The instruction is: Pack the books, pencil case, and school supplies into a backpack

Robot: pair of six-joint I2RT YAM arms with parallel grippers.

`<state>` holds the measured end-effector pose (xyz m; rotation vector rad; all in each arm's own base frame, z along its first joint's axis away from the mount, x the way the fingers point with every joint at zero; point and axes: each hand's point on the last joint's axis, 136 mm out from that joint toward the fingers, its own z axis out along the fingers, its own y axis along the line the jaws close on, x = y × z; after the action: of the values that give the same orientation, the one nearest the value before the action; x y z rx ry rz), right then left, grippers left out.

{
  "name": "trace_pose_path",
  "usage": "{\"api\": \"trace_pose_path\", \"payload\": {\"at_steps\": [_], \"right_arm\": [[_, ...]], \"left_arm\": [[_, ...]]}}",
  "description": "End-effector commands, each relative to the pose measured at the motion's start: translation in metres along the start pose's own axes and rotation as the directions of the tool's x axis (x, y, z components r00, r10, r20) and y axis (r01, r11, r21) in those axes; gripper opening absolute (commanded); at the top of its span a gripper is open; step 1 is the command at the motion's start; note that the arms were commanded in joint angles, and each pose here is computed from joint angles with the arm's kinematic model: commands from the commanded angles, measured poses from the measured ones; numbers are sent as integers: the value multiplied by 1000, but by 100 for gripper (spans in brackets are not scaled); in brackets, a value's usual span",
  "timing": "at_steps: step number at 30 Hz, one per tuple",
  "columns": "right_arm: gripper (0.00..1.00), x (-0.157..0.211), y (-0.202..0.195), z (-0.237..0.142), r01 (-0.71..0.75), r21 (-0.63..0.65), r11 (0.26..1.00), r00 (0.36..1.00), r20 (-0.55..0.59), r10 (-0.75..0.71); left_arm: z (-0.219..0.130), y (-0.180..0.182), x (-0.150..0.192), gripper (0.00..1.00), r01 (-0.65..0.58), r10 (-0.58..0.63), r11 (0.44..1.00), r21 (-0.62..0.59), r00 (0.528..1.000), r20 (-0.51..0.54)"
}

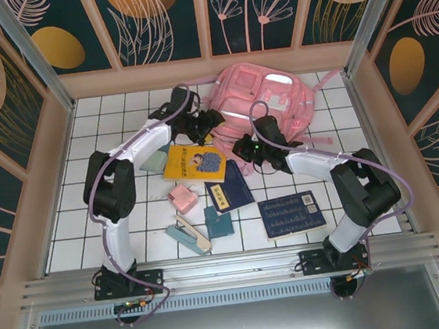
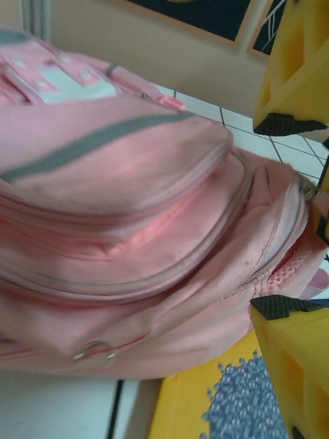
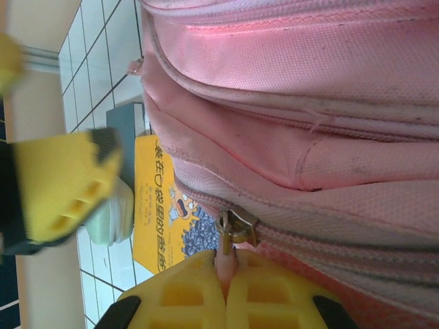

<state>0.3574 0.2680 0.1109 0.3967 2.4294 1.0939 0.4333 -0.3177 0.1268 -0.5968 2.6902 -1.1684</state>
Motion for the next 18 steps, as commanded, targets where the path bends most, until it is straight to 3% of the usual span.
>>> {"api": "trace_pose_path", "payload": {"at_steps": [1, 10, 16, 18], "right_arm": [[0, -15, 40, -4, 44, -110, 993, 998, 41, -39], [0, -12, 33, -5, 44, -91, 995, 998, 43, -40], [0, -6, 8, -8, 56, -1, 998, 997, 45, -56], [0, -3, 1, -12, 63, 23, 998, 997, 44, -64]], "left_arm": [[18, 2, 10, 62, 69, -68, 998, 2, 996, -58], [43, 15, 7, 47, 110, -111, 994, -27, 992, -56], [48, 9, -11, 5, 103, -103, 994, -28, 995, -10], [45, 7, -20, 0, 93, -92, 995, -39, 995, 22]]}}
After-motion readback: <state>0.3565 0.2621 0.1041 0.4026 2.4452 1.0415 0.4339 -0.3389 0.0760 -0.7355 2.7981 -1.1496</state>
